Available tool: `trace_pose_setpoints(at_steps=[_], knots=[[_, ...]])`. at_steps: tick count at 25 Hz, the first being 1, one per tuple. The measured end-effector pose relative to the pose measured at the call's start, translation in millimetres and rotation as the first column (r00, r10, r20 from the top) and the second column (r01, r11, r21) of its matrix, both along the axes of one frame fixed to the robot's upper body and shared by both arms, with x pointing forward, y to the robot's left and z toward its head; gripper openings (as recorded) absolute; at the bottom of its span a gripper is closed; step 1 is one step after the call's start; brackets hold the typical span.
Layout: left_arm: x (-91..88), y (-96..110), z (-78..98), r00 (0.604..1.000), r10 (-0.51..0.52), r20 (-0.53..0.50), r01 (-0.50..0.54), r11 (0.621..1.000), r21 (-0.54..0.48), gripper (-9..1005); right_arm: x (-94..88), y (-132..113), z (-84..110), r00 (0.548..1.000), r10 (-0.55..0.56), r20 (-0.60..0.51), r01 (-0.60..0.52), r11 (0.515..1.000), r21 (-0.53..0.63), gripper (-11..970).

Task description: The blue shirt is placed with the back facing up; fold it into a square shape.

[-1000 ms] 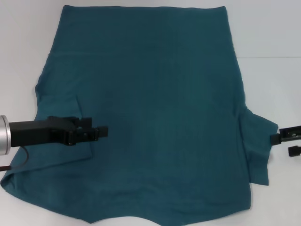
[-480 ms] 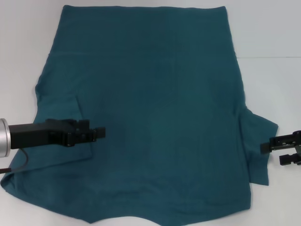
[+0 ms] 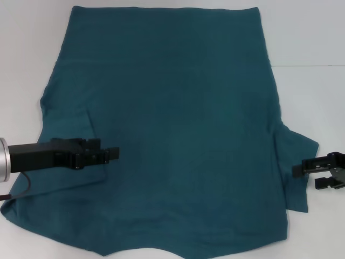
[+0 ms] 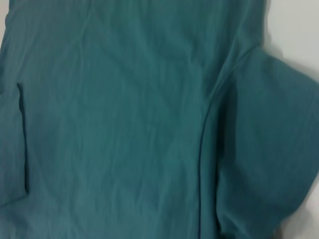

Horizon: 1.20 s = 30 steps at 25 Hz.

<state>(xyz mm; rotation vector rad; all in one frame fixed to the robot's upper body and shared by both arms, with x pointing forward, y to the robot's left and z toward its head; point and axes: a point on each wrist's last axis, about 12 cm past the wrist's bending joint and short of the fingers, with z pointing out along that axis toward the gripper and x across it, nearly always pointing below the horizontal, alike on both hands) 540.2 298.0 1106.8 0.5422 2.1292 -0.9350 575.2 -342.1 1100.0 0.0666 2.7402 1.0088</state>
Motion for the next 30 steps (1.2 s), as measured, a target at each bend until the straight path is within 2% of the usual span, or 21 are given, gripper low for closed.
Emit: trace_pose_setpoints(at_steps=[17,30], knots=[[-1.1,1.3,-2.3,1.000,0.016,-0.002,-0.016,1.000,0.001,723,3.8,9.1,-6.0,1.000,-0.003,0.012,0.004,1.000,-0.009,944],[-3.3,3.8,-3.7,1.000,0.027,-0.004,-0.027,1.000,-0.005,724,7.0,12.2,-6.4,0.998,-0.038,0.054,0.036,0.999,0.034,944]])
